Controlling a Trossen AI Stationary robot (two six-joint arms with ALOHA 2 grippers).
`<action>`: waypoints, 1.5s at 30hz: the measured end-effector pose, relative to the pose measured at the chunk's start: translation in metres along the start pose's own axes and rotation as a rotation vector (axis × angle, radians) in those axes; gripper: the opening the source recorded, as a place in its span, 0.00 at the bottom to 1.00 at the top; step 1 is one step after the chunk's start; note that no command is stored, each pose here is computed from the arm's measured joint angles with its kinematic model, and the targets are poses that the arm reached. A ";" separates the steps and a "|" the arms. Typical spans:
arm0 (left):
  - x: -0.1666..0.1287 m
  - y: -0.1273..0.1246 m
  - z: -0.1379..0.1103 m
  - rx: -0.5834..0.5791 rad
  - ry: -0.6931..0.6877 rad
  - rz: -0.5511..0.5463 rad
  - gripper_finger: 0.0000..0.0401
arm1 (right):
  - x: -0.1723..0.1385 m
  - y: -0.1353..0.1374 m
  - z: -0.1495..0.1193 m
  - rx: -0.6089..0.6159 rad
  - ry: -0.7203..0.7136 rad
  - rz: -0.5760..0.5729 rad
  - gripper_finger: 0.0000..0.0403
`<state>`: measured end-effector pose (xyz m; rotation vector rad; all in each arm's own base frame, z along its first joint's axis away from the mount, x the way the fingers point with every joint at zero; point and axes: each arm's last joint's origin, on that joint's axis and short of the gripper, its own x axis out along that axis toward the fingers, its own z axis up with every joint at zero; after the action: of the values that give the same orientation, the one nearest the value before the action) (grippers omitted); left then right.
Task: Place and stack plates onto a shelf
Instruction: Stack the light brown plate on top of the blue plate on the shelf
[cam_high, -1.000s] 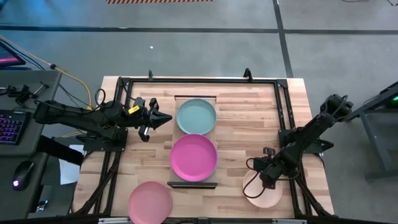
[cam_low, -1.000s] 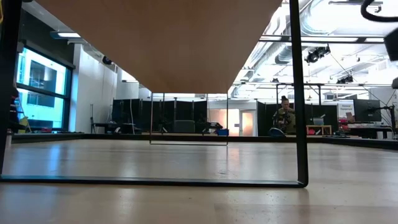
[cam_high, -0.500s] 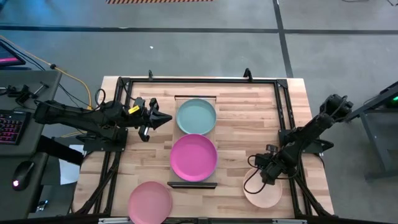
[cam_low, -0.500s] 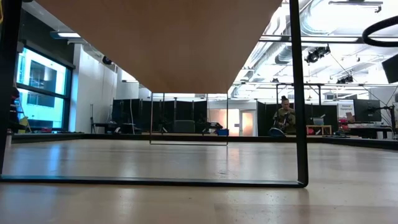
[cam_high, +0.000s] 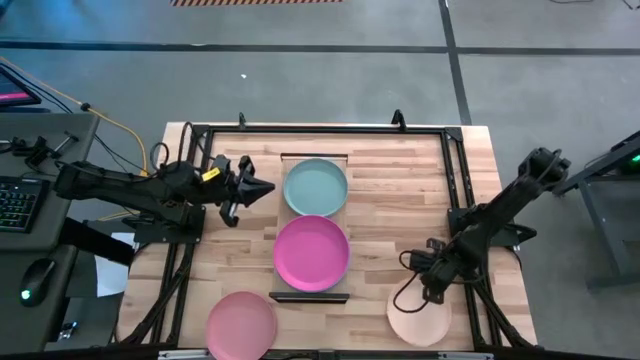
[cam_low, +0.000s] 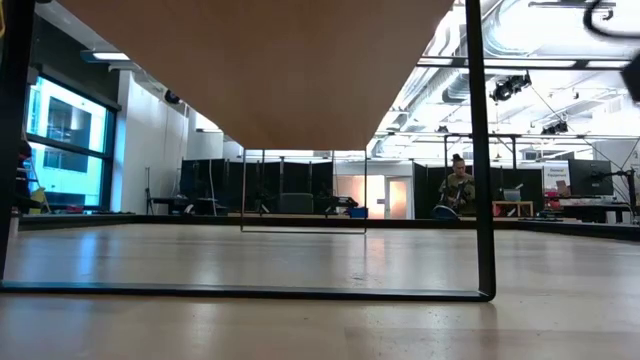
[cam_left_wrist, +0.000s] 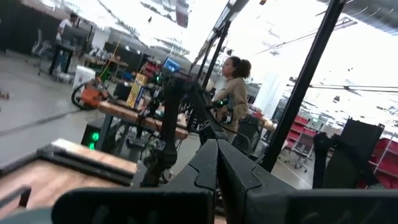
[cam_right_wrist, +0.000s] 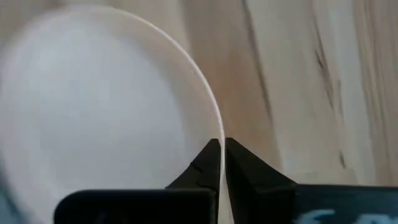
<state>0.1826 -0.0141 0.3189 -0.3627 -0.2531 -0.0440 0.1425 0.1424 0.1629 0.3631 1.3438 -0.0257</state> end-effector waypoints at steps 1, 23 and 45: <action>0.000 0.000 0.001 0.009 -0.009 -0.004 0.00 | -0.006 0.001 0.001 0.005 -0.015 0.026 0.00; -0.004 -0.003 0.008 0.077 -0.060 -0.015 0.00 | -0.041 -0.008 0.022 0.092 -0.067 0.150 0.09; -0.004 -0.002 0.008 0.095 -0.059 -0.015 0.00 | 0.011 0.016 -0.020 0.012 0.153 -0.099 0.51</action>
<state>0.1770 -0.0136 0.3261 -0.2681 -0.3155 -0.0360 0.1293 0.1649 0.1529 0.3136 1.5124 -0.0897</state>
